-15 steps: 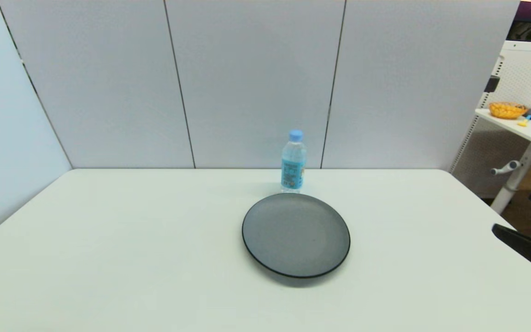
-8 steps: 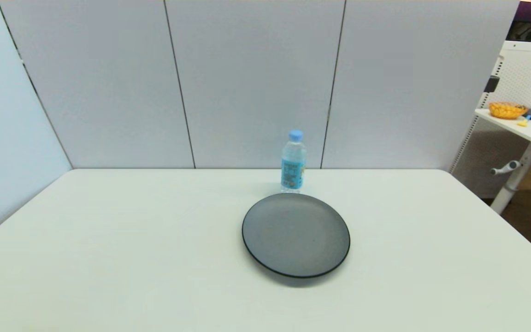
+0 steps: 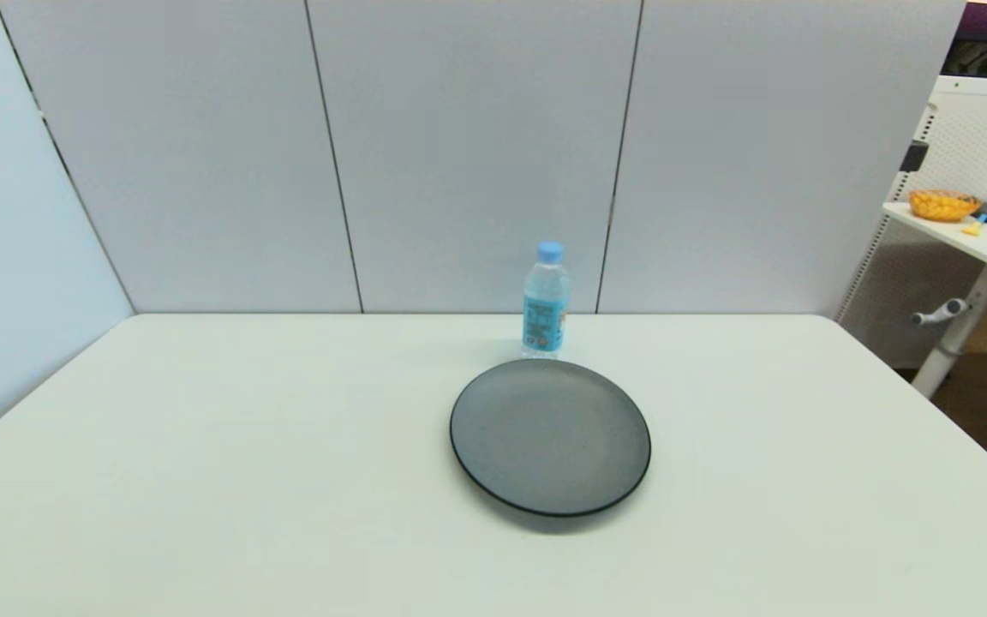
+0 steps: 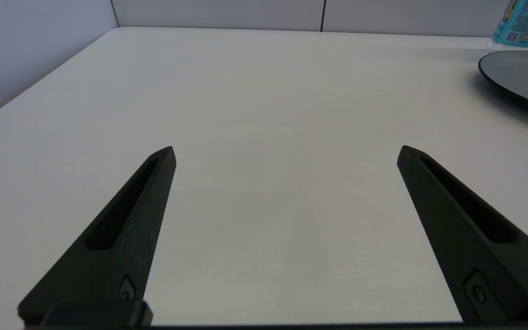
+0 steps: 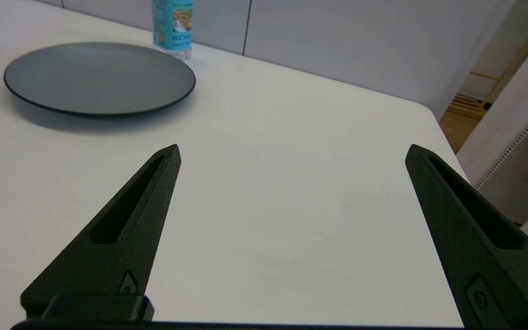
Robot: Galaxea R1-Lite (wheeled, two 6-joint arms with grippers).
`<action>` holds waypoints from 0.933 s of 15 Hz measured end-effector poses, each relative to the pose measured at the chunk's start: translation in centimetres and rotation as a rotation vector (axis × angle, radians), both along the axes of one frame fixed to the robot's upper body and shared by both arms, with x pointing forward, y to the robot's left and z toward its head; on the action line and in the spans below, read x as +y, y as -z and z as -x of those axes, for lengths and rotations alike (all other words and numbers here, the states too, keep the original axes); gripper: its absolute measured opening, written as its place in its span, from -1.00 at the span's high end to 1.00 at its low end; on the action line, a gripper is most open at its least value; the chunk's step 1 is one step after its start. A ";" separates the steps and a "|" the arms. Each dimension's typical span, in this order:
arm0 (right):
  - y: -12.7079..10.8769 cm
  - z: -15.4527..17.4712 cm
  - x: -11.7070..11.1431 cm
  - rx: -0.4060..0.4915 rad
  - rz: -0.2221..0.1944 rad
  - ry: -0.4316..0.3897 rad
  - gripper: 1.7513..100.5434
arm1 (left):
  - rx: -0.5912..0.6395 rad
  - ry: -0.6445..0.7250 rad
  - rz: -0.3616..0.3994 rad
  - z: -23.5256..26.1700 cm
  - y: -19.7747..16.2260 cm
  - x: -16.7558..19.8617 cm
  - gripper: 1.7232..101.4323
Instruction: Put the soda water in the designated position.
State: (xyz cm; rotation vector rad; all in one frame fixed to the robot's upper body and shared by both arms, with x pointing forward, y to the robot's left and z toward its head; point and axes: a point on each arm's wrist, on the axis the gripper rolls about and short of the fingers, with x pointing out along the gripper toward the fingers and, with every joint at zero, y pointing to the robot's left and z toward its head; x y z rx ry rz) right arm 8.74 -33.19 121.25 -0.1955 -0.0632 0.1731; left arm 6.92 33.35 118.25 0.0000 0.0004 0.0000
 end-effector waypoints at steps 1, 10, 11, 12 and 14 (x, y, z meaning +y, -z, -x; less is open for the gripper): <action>0.5 0.4 -0.1 0.005 0.005 0.020 -0.93 | 0.000 0.000 0.000 0.0 0.0 0.0 -0.93; 2.9 1.9 -0.4 0.053 -0.088 0.127 -0.93 | 0.000 0.000 0.000 0.0 0.0 0.0 -0.93; 2.9 1.9 -0.4 0.051 -0.088 0.126 -0.93 | 0.000 0.000 0.000 0.0 0.0 0.0 -0.93; 2.9 1.9 -0.4 0.050 -0.086 0.127 -0.93 | 0.000 0.000 0.000 0.0 0.0 0.0 -0.93; 2.9 1.9 -0.4 0.046 -0.067 0.125 -0.93 | 0.000 0.000 0.000 0.0 0.0 0.0 -0.93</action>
